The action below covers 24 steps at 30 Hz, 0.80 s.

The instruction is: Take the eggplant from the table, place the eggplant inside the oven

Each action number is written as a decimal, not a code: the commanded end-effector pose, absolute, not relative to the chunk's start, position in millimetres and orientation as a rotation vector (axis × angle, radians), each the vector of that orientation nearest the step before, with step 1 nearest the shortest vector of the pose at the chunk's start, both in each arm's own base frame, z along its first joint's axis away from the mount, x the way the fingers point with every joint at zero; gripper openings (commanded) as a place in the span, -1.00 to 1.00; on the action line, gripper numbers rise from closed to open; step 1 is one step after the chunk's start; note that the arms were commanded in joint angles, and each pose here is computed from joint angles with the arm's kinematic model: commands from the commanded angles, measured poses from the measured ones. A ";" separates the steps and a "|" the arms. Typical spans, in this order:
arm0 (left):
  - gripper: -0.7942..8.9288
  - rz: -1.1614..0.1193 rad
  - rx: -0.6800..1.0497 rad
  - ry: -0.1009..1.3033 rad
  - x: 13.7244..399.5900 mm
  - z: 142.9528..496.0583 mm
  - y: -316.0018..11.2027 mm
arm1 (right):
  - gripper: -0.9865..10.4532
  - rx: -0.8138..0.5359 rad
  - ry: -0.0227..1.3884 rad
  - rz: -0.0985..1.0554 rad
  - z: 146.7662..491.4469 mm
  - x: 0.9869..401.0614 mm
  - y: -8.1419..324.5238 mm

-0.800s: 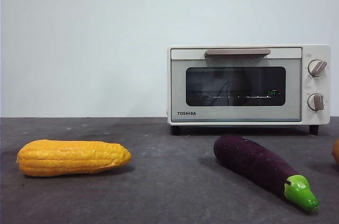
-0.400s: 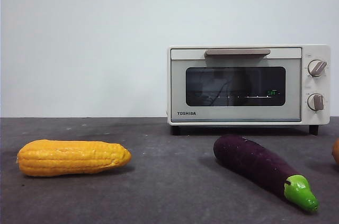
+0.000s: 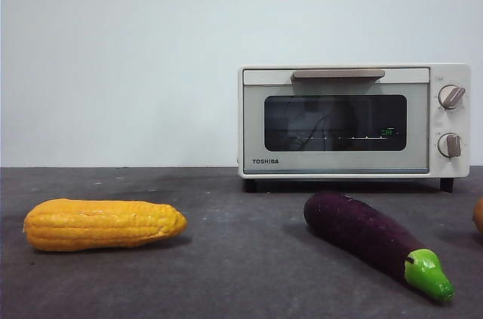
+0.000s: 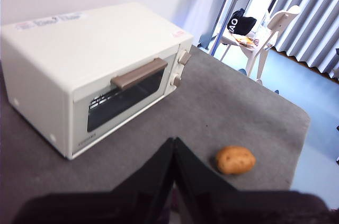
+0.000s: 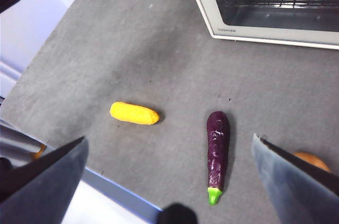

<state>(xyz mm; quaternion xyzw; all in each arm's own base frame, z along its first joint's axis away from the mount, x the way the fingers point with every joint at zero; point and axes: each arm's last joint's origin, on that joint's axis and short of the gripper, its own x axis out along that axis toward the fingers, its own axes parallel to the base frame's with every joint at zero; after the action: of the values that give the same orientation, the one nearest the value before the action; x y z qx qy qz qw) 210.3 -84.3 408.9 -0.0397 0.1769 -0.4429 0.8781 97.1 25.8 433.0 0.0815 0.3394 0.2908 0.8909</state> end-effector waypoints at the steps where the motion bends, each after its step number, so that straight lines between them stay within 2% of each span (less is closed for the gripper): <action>1: -0.85 -0.938 -0.071 0.353 223.8 404.2 -90.9 | 0.28 0.164 0.714 0.617 432.7 95.2 26.6; 11: -0.85 -0.971 -0.075 0.428 294.0 374.0 -129.1 | 0.28 0.164 0.740 0.629 431.0 93.3 27.8; 24: -0.85 -1.036 -0.038 0.371 361.7 386.2 -194.7 | 0.28 0.161 0.738 0.630 431.0 93.3 27.8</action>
<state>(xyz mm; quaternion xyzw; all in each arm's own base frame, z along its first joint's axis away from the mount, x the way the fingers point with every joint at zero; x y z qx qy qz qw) 357.6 -188.7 391.6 -0.0234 0.1720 -0.4878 0.8555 94.0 27.6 430.1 0.0810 0.3589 0.2983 0.8807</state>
